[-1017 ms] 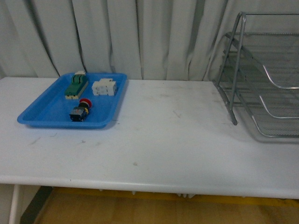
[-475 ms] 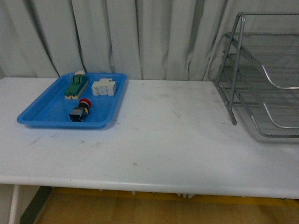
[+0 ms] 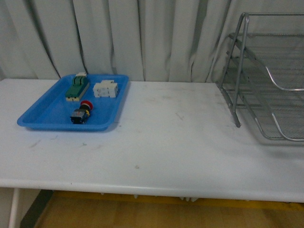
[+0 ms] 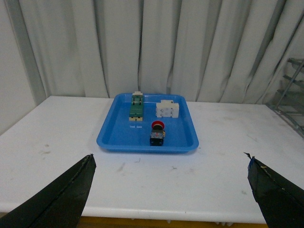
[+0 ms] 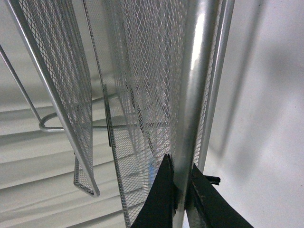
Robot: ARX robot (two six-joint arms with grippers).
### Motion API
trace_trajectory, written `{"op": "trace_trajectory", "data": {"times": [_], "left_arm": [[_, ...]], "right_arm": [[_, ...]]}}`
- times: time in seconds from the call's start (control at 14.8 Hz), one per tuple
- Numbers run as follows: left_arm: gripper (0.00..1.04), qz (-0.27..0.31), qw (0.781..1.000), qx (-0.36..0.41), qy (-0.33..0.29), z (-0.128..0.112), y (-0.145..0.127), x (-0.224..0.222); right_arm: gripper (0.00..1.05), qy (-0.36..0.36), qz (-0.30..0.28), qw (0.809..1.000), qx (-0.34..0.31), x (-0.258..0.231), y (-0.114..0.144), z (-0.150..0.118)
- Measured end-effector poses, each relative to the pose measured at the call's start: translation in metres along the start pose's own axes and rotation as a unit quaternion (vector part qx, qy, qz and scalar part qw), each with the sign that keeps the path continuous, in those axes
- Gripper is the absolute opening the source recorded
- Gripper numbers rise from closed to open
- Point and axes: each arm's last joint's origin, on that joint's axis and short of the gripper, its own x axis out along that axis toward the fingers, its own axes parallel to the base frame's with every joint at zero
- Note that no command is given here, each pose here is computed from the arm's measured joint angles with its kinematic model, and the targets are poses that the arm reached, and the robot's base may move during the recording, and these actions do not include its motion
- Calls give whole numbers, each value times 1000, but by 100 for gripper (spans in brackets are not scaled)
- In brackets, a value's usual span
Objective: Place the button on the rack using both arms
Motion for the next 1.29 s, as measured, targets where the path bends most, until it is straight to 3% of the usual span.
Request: {"op": "trace_trajectory", "data": {"times": [0.95,1.29], "left_arm": [[98,0,1000,0,0,0,0,0],[98,0,1000,0,0,0,0,0]], "right_arm": [[7,-14,-23,999,19,-21,-4,-17],[68,20,-53,998,42,-31,-15,-27]]}}
